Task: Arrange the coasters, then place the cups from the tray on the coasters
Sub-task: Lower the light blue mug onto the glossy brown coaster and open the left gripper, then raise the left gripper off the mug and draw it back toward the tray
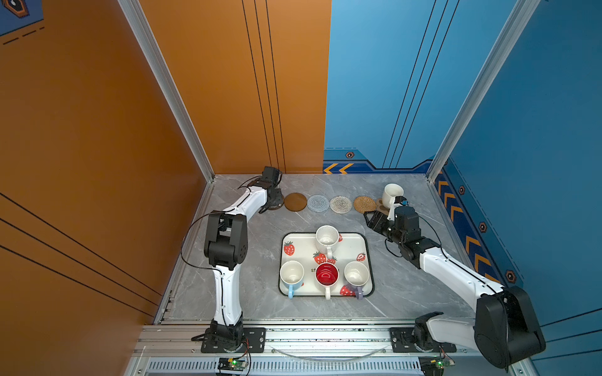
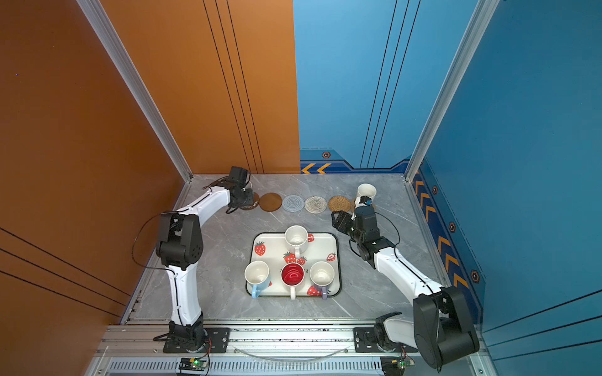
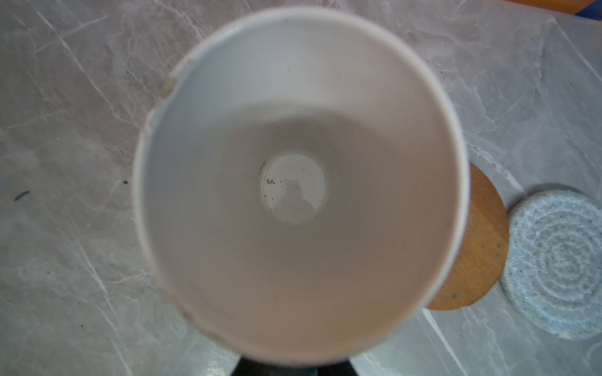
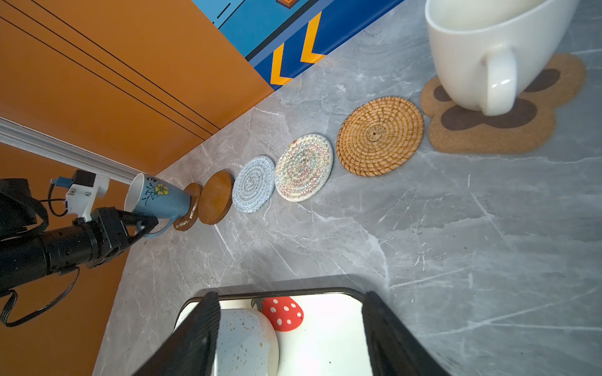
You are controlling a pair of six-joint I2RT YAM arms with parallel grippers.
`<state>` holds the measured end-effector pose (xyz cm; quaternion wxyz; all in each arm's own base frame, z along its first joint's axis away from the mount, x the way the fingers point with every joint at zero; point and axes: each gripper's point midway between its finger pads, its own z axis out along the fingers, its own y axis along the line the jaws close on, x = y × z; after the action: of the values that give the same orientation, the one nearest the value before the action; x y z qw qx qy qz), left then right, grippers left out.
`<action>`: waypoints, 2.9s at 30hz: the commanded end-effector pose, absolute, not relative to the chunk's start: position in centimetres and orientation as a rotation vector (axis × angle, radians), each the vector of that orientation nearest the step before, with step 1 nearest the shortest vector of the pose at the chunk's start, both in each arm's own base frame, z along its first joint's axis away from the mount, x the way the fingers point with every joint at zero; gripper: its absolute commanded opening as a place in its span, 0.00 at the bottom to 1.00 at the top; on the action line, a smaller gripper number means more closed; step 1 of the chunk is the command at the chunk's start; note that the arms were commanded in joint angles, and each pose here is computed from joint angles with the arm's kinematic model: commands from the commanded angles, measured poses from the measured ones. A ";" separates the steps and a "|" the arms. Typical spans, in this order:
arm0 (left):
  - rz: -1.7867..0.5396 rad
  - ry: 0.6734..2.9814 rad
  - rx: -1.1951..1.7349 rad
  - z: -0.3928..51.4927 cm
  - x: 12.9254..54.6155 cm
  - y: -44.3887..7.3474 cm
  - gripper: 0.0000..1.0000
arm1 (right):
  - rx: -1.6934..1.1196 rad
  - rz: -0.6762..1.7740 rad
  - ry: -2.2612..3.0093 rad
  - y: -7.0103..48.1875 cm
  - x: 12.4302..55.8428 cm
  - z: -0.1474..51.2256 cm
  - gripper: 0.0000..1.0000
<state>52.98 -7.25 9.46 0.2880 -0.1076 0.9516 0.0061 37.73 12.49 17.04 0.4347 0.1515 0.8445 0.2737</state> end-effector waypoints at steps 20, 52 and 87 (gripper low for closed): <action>-0.026 2.488 -0.266 11.2 53.8 -8.1 0.30 | 0.377 0.724 2.079 12.9 38.2 18.2 0.67; -0.128 2.260 -0.098 22.8 49.0 -12.9 0.61 | 0.348 0.728 2.047 13.3 36.7 20.1 0.68; -0.330 1.960 0.040 26.4 33.4 -18.7 0.75 | 0.160 0.673 2.121 20.1 36.6 21.1 0.68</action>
<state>33.57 -19.42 24.95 0.5176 0.0409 0.8449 -0.1288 36.42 20.09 20.55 0.4332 0.0729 0.8496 0.2918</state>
